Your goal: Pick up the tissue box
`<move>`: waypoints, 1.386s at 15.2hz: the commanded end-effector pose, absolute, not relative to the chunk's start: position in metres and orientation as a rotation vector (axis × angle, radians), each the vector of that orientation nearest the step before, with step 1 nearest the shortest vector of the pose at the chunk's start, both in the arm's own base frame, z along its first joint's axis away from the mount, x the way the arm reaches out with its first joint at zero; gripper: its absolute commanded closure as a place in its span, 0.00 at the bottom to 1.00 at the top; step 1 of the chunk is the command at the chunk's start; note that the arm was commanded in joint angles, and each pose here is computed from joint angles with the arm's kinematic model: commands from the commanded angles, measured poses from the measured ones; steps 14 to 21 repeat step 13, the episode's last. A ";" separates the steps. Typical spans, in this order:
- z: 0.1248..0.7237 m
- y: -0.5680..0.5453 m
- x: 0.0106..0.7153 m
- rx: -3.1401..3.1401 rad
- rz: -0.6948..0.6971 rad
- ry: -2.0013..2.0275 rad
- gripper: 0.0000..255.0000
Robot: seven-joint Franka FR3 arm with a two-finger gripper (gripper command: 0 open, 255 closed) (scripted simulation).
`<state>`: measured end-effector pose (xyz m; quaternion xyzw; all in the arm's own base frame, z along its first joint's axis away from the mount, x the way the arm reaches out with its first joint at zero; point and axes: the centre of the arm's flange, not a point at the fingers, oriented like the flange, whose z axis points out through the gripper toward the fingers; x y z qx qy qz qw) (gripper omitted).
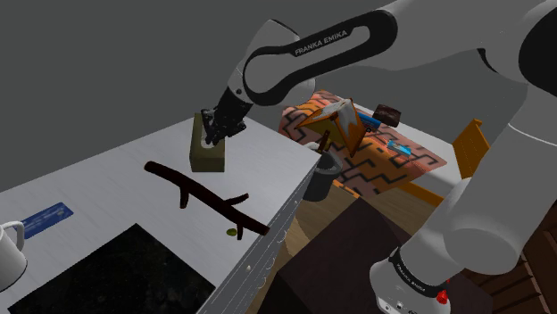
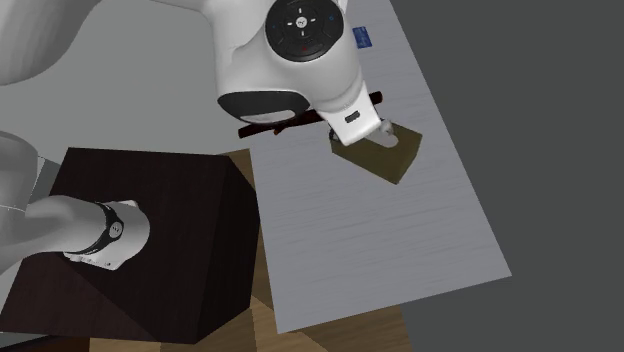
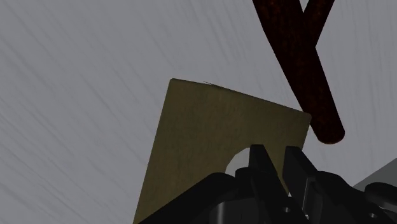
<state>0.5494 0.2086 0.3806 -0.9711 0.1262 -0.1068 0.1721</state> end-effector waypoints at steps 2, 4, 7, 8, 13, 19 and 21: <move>0.396 0.209 0.549 -2.757 -0.301 0.358 1.00; 0.407 0.209 0.549 -2.757 -0.301 0.358 1.00; 0.422 0.209 0.549 -2.757 -0.301 0.358 1.00; 0.428 0.209 0.549 -2.757 -0.301 0.358 1.00; 0.444 0.209 0.549 -2.757 -0.301 0.358 1.00; 0.444 0.209 0.549 -2.757 -0.301 0.358 1.00; 0.444 0.209 0.549 -2.757 -0.301 0.358 1.00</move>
